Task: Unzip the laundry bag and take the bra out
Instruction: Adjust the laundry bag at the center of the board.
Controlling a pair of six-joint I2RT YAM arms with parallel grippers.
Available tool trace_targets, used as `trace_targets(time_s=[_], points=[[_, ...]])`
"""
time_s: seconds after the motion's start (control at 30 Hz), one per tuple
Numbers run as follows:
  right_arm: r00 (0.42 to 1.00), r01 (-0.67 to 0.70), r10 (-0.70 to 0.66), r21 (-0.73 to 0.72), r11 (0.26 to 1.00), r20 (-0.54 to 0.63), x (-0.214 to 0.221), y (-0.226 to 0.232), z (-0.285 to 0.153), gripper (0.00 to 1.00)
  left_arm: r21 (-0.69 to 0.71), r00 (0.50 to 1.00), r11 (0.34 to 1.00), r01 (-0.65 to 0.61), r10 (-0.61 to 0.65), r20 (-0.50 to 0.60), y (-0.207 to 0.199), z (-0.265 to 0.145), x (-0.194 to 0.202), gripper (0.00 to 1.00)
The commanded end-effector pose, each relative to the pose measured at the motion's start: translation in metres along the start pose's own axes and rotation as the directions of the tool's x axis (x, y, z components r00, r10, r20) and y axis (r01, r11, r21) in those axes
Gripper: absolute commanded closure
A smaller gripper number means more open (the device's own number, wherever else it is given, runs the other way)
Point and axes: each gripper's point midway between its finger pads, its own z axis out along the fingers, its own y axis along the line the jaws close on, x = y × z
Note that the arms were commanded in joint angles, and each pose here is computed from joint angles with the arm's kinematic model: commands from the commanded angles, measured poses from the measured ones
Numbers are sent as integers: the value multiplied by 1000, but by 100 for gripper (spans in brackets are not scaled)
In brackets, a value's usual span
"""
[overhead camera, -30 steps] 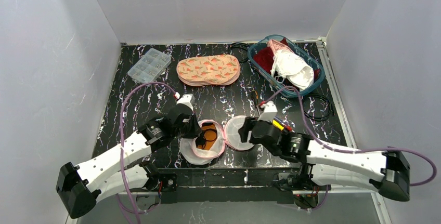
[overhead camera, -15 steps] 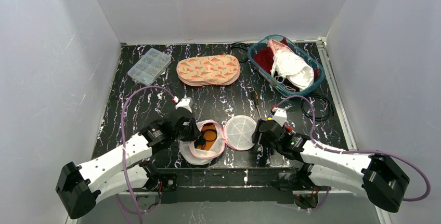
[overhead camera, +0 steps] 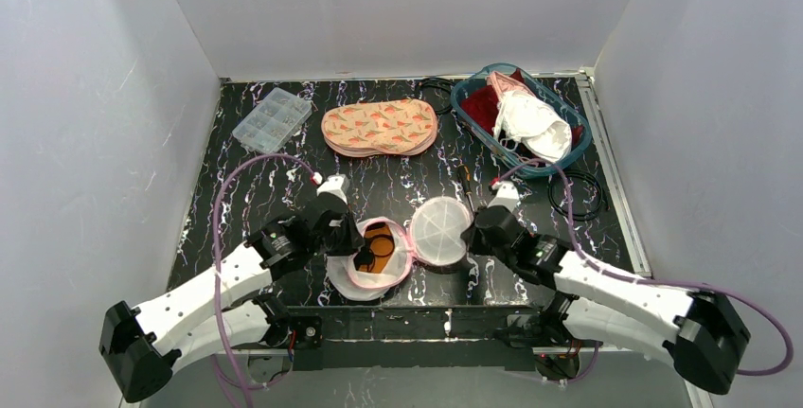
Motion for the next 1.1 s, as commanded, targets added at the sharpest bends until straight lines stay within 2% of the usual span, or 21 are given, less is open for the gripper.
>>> trace_targets(time_s=[0.0, 0.13, 0.27, 0.37, 0.67, 0.97, 1.07], points=[[978, 109, -111, 22, 994, 176, -84, 23, -49, 99, 52, 997, 998, -27, 23, 72, -19, -30, -32, 100], [944, 200, -209, 62, 978, 254, -143, 40, -97, 99, 91, 992, 994, -53, 42, 120, -42, -51, -62, 100], [932, 256, -275, 106, 961, 238, -167, 45, -124, 99, 124, 990, 990, -66, 49, 132, -60, -62, -78, 100], [931, 260, -275, 96, 961, 238, -167, 43, -131, 99, 105, 990, 993, -61, 47, 133, -53, -54, -74, 100], [951, 219, -224, 45, 975, 214, -130, 27, -115, 99, -13, 997, 998, -56, 56, 56, -12, -4, -30, 100], [925, 232, -239, 59, 971, 295, -170, 36, -150, 99, 55, 989, 994, -99, 92, 116, -44, -29, -66, 100], [926, 231, -243, 74, 970, 290, -165, 30, -148, 99, 72, 990, 994, -87, 77, 122, -47, -28, -67, 100]])
